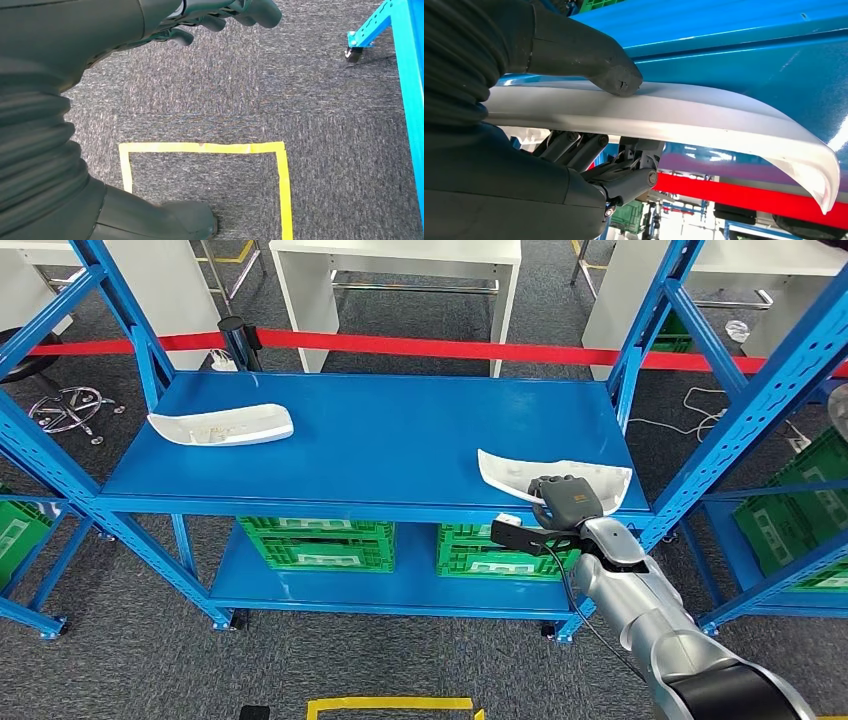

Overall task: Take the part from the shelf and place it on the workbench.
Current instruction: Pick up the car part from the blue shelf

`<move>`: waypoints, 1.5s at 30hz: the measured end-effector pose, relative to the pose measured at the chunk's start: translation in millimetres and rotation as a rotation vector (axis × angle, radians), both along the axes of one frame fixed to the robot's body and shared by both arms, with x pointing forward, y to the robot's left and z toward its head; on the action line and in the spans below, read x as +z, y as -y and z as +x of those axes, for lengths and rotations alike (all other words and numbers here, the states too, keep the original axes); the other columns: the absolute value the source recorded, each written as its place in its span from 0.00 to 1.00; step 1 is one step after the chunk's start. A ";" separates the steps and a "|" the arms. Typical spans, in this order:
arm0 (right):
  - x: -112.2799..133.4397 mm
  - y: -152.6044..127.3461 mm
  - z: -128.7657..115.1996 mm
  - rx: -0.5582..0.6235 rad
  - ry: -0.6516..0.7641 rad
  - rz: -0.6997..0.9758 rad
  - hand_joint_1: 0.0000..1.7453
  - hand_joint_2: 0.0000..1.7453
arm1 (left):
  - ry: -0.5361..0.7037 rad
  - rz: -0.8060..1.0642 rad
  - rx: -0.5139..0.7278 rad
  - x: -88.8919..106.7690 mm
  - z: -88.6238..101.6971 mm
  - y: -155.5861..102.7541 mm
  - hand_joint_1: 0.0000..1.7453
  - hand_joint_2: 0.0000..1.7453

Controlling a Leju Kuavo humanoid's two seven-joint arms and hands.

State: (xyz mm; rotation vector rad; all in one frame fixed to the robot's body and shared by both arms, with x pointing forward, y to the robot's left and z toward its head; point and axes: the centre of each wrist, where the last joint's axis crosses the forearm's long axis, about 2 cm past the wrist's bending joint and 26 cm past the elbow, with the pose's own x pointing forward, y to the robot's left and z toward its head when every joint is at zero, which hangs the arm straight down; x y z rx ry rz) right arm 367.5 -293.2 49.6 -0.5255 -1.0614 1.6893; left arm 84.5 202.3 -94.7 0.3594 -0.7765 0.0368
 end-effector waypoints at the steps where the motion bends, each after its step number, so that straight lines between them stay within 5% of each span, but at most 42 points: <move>1: -0.2 0.4 -0.2 0.000 0.004 0.000 1.00 1.00 | 0.004 0.000 -0.002 0.0 0.1 0.0 0.00 1.00; 10: 8.8 1.0 7.6 -0.030 0.119 -0.006 1.00 1.00 | -0.033 0.046 0.050 0.4 0.3 -1.5 0.00 1.00; 22: 64.5 -44.6 43.7 -0.049 0.557 0.054 1.00 1.00 | -0.097 0.070 0.096 1.5 4.4 -2.8 0.00 1.00; 45: 104.0 -91.8 57.6 0.030 0.716 0.079 1.00 1.00 | -0.131 0.065 0.127 1.8 6.2 -3.6 0.00 1.00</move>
